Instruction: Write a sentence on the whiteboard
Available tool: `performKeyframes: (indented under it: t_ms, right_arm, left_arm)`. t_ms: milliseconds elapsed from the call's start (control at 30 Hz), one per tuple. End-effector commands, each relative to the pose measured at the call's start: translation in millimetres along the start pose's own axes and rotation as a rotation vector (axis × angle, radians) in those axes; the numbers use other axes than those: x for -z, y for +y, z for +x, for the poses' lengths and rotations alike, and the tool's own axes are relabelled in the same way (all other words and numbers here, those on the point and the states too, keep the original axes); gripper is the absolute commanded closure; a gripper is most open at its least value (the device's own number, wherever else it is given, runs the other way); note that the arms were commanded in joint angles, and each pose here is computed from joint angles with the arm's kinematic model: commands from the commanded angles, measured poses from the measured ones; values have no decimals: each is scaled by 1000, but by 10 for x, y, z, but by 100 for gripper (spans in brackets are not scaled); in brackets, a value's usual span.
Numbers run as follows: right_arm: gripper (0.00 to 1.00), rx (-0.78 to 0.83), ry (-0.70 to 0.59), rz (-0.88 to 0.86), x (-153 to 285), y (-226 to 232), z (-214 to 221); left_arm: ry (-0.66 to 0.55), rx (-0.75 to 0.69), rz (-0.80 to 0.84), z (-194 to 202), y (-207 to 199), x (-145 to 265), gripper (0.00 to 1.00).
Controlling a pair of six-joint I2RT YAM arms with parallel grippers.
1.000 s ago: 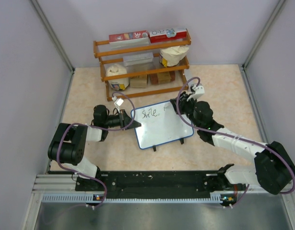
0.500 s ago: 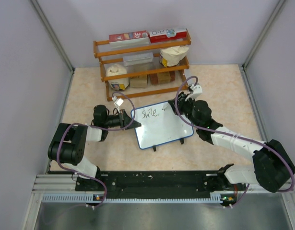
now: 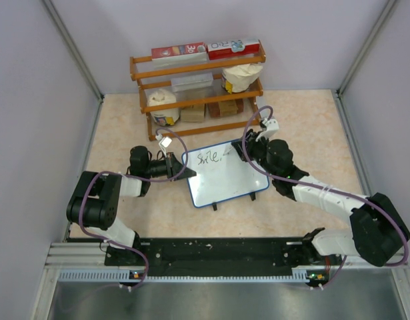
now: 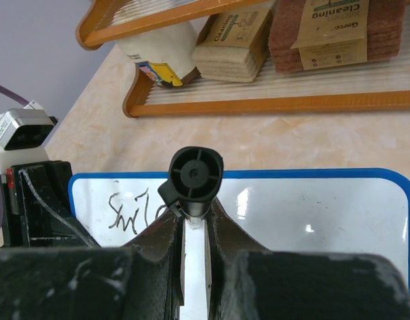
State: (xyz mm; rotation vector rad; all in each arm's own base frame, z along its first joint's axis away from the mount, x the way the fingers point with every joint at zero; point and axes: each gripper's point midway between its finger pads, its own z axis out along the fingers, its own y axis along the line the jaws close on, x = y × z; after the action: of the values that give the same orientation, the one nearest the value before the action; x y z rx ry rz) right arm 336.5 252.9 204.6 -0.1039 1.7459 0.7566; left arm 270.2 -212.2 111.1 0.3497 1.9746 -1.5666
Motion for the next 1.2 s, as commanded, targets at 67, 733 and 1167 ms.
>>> performKeyframes:
  t_ms: [67, 733, 1167]
  right_arm:
    - [100, 5, 13, 30, 5, -64, 20]
    - [100, 13, 19, 66, 104, -159, 72]
    - [100, 3, 31, 14, 94, -77, 121]
  left_arm:
    - [-30, -42, -29, -88, 80, -26, 100]
    - [-28, -38, -31, -80, 88, -27, 100]
    - [-28, -38, -30, -82, 86, -27, 100]
